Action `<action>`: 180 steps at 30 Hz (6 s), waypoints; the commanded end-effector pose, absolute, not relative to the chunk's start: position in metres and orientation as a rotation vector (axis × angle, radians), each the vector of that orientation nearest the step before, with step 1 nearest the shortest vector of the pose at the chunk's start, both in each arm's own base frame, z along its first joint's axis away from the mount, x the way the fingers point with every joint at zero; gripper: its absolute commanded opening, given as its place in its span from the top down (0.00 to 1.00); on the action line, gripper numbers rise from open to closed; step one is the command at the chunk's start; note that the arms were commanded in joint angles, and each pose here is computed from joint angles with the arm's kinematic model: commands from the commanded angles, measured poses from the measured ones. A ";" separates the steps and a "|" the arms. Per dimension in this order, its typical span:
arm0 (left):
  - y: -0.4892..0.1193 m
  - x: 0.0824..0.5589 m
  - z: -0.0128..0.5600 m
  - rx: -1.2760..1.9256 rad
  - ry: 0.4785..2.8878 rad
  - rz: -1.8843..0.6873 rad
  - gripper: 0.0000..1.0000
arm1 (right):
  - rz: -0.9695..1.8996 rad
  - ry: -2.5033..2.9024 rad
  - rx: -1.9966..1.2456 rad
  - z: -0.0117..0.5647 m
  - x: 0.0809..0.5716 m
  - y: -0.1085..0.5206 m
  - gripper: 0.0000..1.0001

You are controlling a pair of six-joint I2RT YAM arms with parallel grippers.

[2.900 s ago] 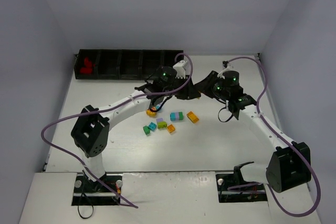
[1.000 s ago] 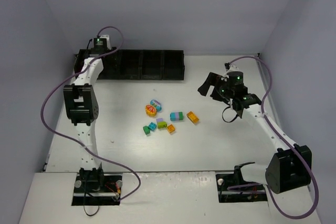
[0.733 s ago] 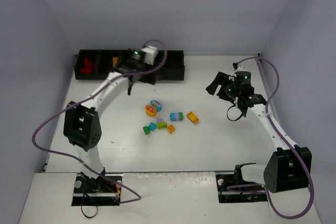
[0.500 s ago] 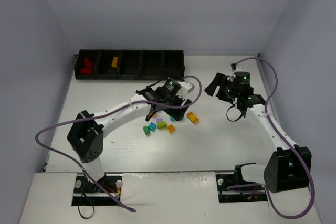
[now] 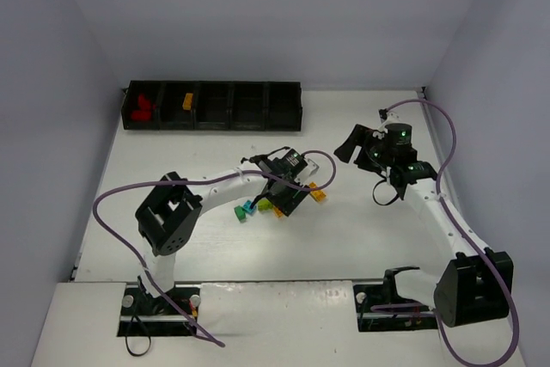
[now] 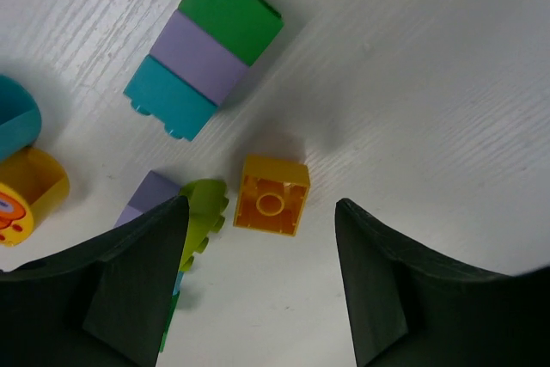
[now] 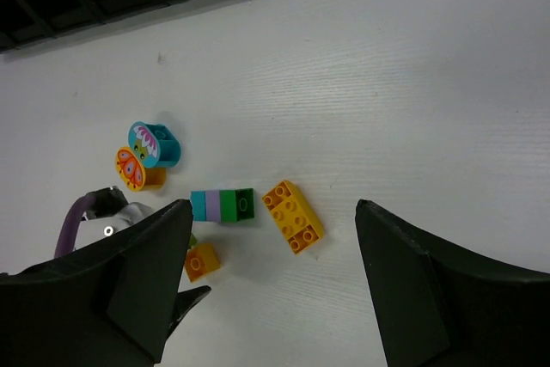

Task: Sort the legos into containers by color

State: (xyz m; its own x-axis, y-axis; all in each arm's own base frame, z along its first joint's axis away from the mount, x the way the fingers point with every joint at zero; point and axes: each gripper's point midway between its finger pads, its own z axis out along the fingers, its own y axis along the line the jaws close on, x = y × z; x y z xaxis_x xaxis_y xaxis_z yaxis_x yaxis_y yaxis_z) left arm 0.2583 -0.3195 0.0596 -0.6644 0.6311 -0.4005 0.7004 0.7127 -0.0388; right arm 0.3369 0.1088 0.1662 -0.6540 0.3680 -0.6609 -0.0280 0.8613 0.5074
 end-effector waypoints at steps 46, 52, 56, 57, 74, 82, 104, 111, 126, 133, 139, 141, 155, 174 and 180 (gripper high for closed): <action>-0.010 0.599 0.243 -0.267 2.019 0.030 0.90 | 0.684 2.167 0.237 0.180 0.342 0.117 0.26; 0.009 0.633 0.223 -0.316 2.006 0.005 0.80 | 0.686 2.182 0.219 0.176 0.342 0.118 0.26; 0.014 0.643 0.215 -0.323 2.007 0.006 0.58 | 0.685 2.183 0.217 0.175 0.343 0.118 0.25; 0.014 0.644 0.214 -0.321 2.005 0.006 0.48 | 0.686 2.182 0.217 0.176 0.342 0.119 0.25; -0.139 0.475 0.184 0.428 2.229 -0.302 0.23 | 0.720 2.193 0.106 0.180 0.351 0.134 0.24; -0.201 0.379 0.116 0.780 2.406 -0.379 0.21 | 0.749 2.222 0.027 0.175 0.344 0.161 0.21; -0.226 0.369 0.055 0.896 2.530 -0.244 0.21 | 0.772 2.234 0.028 0.170 0.331 0.171 0.21; -0.223 0.365 0.051 0.888 2.546 -0.245 0.46 | 0.776 2.238 0.021 0.169 0.333 0.174 0.23; -0.272 0.371 0.165 1.053 1.985 -0.452 0.72 | 1.048 2.167 -0.229 0.220 0.338 0.236 0.18; -0.294 0.352 0.184 1.176 1.866 -0.477 0.72 | 1.145 2.155 -0.333 0.227 0.337 0.263 0.17; -0.302 0.345 0.194 1.187 1.814 -0.481 0.72 | 1.167 2.174 -0.350 0.218 0.338 0.270 0.17; -0.303 0.347 0.198 1.177 1.794 -0.478 0.71 | 1.171 2.186 -0.346 0.212 0.338 0.271 0.18; -0.310 0.336 0.207 1.178 1.748 -0.541 0.71 | 1.240 2.182 -0.354 0.199 0.341 0.279 0.32; -0.308 0.324 0.207 1.149 1.743 -0.585 0.76 | 1.262 2.191 -0.352 0.188 0.338 0.278 0.96; -0.297 0.317 0.179 1.157 1.821 -0.580 0.85 | 1.250 2.163 -0.268 0.196 0.349 0.242 1.00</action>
